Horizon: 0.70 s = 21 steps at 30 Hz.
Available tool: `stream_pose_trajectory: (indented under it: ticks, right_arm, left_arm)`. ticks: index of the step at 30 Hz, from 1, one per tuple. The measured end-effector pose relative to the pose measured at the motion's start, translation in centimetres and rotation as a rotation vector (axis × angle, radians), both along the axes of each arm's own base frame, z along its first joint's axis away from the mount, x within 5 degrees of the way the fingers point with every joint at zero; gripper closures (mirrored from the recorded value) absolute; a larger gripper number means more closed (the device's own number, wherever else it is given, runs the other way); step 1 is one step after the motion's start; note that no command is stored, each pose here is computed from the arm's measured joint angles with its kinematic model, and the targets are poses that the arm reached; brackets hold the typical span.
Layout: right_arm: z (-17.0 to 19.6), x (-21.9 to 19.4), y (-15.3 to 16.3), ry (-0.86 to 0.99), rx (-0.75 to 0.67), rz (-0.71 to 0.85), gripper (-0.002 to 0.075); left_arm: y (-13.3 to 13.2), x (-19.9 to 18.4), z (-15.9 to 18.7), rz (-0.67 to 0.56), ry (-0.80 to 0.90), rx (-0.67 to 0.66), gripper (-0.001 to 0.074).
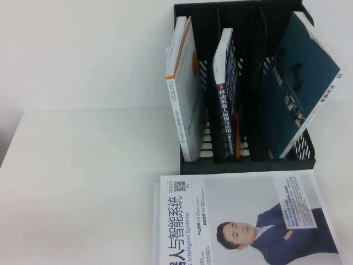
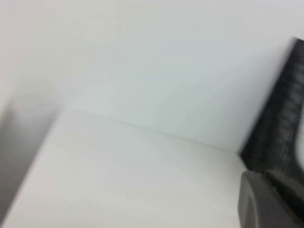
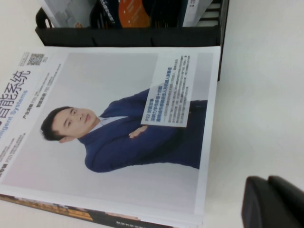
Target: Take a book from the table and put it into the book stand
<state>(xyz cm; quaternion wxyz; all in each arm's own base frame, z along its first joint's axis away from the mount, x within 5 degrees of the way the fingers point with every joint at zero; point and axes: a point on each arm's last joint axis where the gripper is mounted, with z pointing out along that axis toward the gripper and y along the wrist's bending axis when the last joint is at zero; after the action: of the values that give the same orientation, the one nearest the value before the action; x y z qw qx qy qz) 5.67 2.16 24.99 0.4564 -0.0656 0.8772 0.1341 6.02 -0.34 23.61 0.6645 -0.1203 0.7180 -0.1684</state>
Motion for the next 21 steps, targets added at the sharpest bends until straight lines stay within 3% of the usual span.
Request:
stream_pose_trajectory:
  ticks: [5,10,21]
  right_arm:
    - [0.0,0.0,0.0,0.000,0.000,0.000,0.0729]
    - [-0.1,0.0,0.0,0.002,-0.001,0.000,0.0729]
    - [-0.1,0.0,0.0,0.002,-0.001,0.000,0.0729]
  left_arm:
    - [0.7,-0.8,-2.8,0.099,0.055,-0.010,0.0737]
    - [0.7,-0.6,-5.3,0.114,0.140,0.017,0.0737]
    - [0.8,-0.7,-5.9,0.113,0.197,0.084,0.0737]
